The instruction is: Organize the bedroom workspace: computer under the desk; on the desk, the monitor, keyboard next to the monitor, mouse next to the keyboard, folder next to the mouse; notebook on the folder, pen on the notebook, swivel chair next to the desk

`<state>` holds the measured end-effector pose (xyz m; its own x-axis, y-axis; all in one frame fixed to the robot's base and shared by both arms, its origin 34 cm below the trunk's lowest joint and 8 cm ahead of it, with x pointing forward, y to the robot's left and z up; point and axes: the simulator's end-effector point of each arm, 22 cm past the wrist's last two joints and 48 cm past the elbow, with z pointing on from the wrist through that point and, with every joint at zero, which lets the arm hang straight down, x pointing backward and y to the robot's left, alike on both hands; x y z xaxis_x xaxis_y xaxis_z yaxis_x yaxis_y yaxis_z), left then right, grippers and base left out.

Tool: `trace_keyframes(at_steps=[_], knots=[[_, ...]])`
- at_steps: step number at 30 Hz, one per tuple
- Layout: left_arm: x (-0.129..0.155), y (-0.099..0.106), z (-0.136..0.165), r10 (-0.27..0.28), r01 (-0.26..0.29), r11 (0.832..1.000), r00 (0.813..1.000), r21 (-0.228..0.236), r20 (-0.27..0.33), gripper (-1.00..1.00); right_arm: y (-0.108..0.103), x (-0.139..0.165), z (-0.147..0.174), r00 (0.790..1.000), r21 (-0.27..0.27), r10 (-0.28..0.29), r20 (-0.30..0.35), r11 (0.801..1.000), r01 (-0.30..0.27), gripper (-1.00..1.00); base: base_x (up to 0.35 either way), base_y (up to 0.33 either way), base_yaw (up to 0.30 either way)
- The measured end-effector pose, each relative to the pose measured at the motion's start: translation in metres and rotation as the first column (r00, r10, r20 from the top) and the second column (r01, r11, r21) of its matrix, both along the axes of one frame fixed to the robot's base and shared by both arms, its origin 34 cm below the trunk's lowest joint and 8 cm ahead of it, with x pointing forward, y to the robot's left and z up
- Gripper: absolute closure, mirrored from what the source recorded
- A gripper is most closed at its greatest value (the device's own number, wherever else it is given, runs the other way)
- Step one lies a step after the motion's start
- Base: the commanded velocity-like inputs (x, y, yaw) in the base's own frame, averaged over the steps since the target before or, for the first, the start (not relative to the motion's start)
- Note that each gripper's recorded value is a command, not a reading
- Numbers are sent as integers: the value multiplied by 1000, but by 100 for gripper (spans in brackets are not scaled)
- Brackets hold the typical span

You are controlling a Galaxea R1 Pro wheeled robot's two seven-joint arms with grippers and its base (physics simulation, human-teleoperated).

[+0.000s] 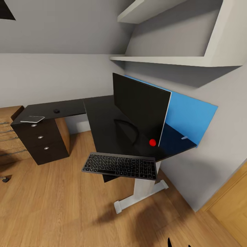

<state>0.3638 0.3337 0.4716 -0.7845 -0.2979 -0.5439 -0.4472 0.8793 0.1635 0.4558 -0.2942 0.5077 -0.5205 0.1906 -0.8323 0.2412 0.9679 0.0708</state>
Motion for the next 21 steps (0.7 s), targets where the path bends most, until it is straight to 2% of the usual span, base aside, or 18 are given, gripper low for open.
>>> trace_keyframes(at_steps=[5,7,11,12,15,19,21], knots=[[0,0,0,0,0,1000,1000,0,0,-100,-5,2,2,1000,-6,-6,8,1000,6,-100,0,0,0],[0,0,0,0,0,1000,1000,0,0,-100,-15,6,6,1000,-19,-11,20,1000,12,-100,0,0,0],[0,-1,0,1,-1,1000,1000,-1,0,-100,-77,57,43,993,-68,-48,112,996,56,-100,0,0,0],[0,-1,0,1,-1,1000,1000,-2,0,-100,-92,72,51,992,-58,-69,110,995,75,-100,0,0,0],[0,-2,0,1,-1,1000,1000,-2,0,-100,-118,101,69,991,-16,-104,80,994,105,-100,0,0,0],[0,-2,0,1,-1,1000,1000,-3,0,-100,-146,123,87,991,21,-131,37,991,130,-100,0,0,0],[0,-2,0,1,-1,1000,1000,-3,1,-100,-166,144,105,988,48,-153,21,987,152,-100,0,0,0]])
